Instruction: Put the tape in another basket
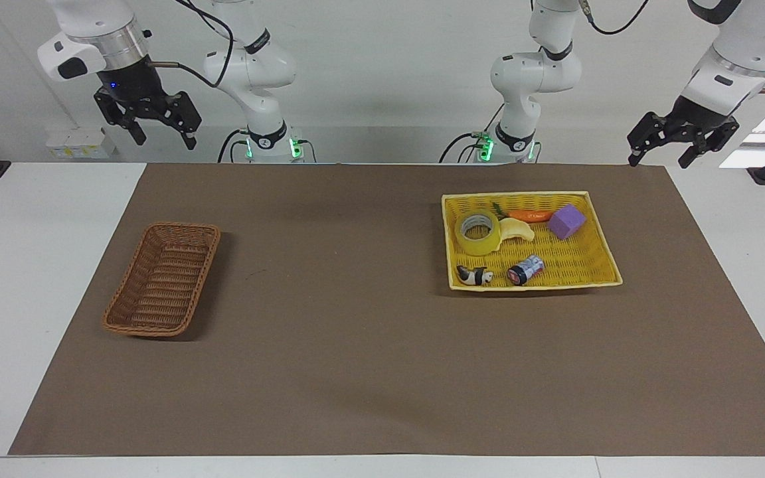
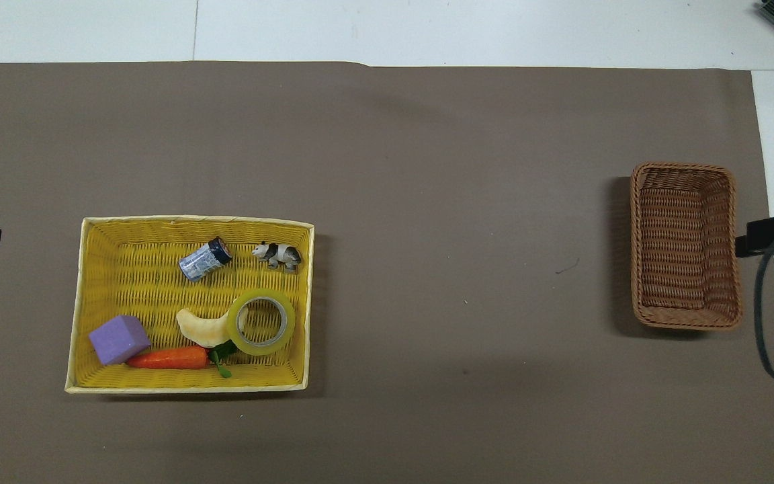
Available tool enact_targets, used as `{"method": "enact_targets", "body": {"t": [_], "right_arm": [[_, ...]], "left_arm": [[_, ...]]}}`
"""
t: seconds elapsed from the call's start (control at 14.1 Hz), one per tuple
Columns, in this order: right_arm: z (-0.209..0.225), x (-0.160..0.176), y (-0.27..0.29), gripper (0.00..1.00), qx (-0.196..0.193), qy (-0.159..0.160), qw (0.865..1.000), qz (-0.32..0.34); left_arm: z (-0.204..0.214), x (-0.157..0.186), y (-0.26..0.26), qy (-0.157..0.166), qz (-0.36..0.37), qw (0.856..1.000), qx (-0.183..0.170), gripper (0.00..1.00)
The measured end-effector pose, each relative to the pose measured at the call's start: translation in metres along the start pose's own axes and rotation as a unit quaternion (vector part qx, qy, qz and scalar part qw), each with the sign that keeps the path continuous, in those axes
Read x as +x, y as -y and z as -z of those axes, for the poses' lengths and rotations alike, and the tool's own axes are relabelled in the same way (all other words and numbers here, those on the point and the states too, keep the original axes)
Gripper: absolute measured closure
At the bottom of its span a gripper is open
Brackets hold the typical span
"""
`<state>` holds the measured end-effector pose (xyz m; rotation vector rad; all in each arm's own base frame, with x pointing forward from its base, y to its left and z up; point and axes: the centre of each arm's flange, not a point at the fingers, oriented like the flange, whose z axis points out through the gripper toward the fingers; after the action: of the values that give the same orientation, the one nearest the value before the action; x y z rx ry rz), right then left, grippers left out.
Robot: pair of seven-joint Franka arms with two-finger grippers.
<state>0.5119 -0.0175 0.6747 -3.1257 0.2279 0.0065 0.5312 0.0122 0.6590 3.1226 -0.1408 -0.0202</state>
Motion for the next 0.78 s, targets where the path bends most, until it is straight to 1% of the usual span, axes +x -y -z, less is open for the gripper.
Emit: {"method": "enact_targets", "body": {"t": [0.78], "right_arm": [[0.0000,0.0000,0.0000,0.00,0.000,0.000,1.000,0.000]], "left_arm": [[-0.0066,-0.0067,0.0029,0.009,0.003,1.000,-0.002,0.00]]}}
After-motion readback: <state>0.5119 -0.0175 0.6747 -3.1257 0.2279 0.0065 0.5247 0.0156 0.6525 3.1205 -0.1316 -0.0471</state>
